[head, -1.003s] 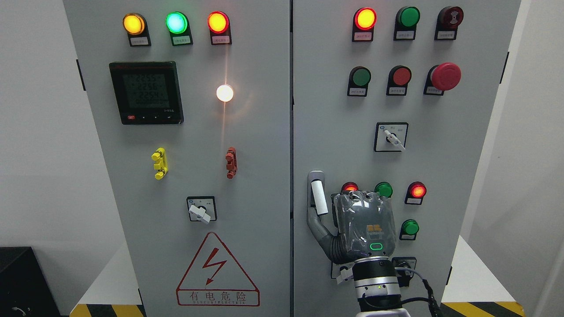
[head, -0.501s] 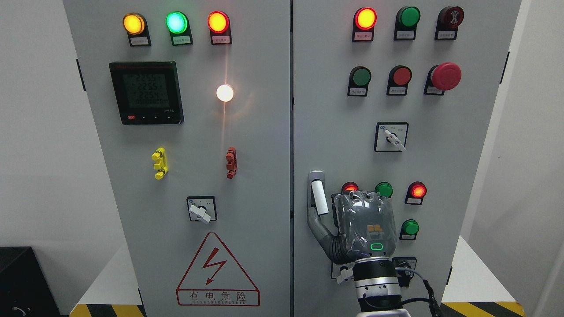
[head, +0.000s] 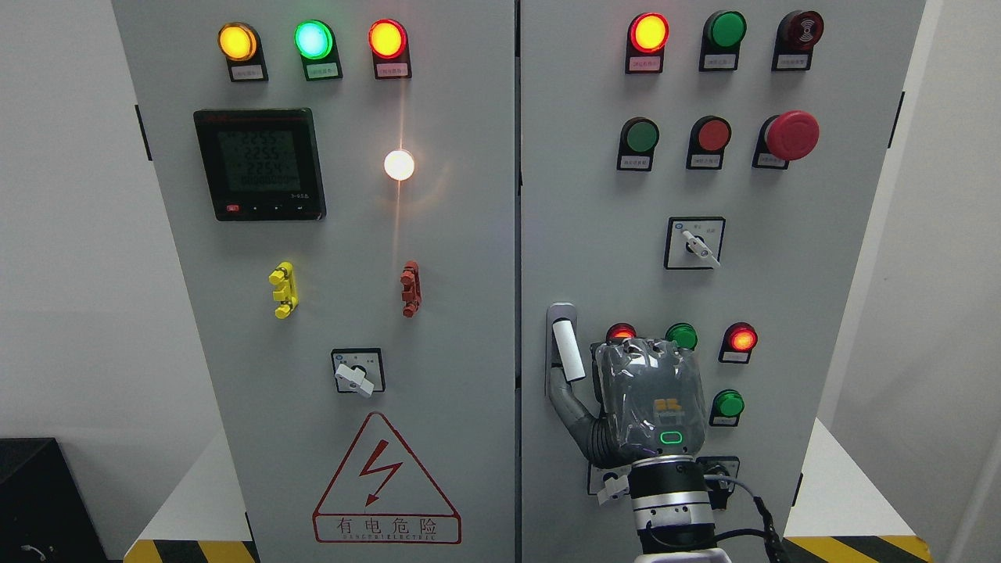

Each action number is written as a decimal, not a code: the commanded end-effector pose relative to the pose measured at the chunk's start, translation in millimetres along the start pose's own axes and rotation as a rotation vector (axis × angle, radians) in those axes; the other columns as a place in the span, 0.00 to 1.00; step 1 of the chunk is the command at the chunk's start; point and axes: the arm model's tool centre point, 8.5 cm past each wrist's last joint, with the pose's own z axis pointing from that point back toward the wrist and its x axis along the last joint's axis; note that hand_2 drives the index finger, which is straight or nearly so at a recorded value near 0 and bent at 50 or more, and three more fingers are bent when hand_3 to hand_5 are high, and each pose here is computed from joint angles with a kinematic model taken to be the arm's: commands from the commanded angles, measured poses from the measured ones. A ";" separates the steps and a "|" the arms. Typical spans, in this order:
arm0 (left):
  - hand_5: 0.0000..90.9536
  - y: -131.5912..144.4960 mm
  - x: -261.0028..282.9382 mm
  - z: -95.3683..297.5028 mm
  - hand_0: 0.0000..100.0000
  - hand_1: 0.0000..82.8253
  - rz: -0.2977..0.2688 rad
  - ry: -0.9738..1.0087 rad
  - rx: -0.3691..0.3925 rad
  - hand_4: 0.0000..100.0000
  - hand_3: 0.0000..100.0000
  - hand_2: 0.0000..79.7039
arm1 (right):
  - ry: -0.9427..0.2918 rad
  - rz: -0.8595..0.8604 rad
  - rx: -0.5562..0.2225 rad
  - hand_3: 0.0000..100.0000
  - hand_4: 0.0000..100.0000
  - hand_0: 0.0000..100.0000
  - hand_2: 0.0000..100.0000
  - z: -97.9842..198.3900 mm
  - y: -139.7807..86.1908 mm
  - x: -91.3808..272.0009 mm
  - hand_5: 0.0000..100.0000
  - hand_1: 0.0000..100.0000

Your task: Release door handle

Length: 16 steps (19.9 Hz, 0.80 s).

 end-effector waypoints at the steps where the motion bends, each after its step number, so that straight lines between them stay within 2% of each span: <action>1: 0.00 1.1 6.8 -0.1 0.12 0.67 -0.003 0.003 0.004 0.00 0.00 0.00 | 0.005 0.001 -0.008 1.00 1.00 0.50 0.96 -0.5 -2.4 -1.9 1.00 0.41; 16: 0.00 1.1 6.8 -0.1 0.12 0.67 -0.003 0.003 0.004 0.00 0.00 0.00 | 0.005 -0.001 -0.010 1.00 1.00 0.50 0.95 -0.1 -3.1 -1.6 1.00 0.45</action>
